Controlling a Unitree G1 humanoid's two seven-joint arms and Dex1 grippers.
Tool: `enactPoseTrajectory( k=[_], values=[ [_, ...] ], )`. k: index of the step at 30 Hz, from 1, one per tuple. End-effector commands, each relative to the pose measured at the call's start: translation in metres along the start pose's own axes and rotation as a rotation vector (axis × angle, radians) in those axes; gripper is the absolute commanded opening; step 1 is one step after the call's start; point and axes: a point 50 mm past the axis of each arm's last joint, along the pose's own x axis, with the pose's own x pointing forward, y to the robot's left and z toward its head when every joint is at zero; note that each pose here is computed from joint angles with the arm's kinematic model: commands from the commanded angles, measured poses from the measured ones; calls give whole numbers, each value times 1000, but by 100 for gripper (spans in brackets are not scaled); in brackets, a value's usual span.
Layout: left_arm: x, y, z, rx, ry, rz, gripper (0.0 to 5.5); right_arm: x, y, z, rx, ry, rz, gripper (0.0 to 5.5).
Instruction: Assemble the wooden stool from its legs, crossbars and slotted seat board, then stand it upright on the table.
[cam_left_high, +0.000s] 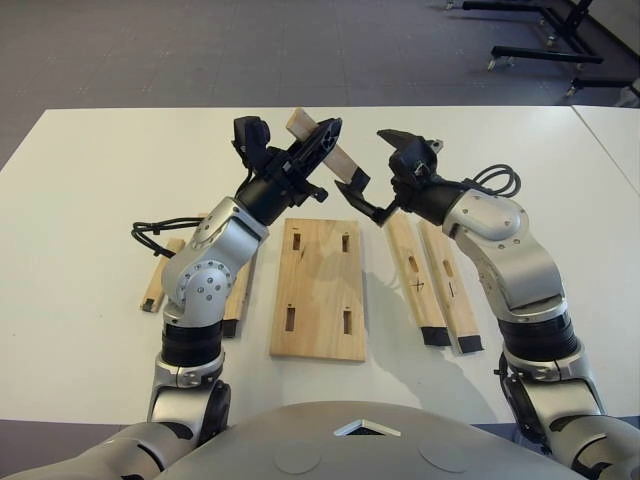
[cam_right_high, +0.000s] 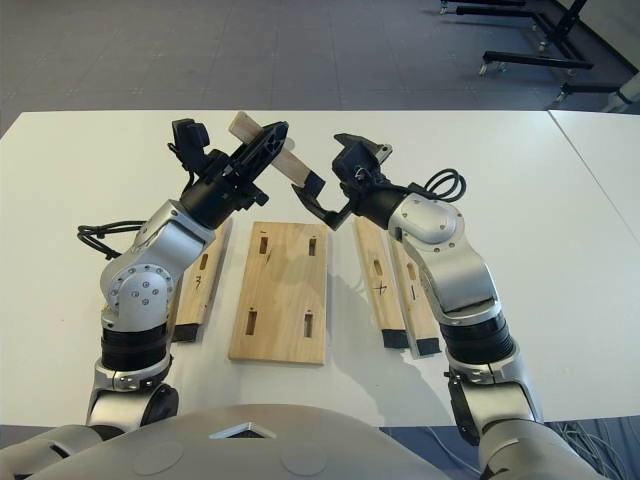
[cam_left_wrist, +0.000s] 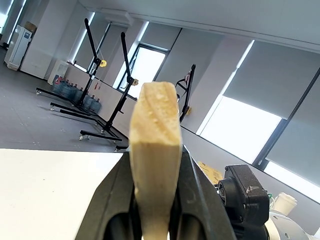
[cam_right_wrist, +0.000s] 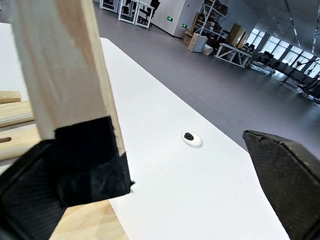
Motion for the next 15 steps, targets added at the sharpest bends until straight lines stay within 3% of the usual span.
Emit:
enactPoseTrajectory(
  k=[1,7,12,15],
  values=[
    [-1,13,8,35,-32,101,39,-13,2,-4,17,26,44,540],
    [-1,11,15,50,-100,130,39,-34,-28,-37,-61,233,-124,540],
    [-5,15,17,80,-116,201,39,-32,-54,-28,-78,189,-343,540],
    [-16,23,27,276,-80,270,39,-28,-54,-11,-51,100,-449,540]
  ],
)
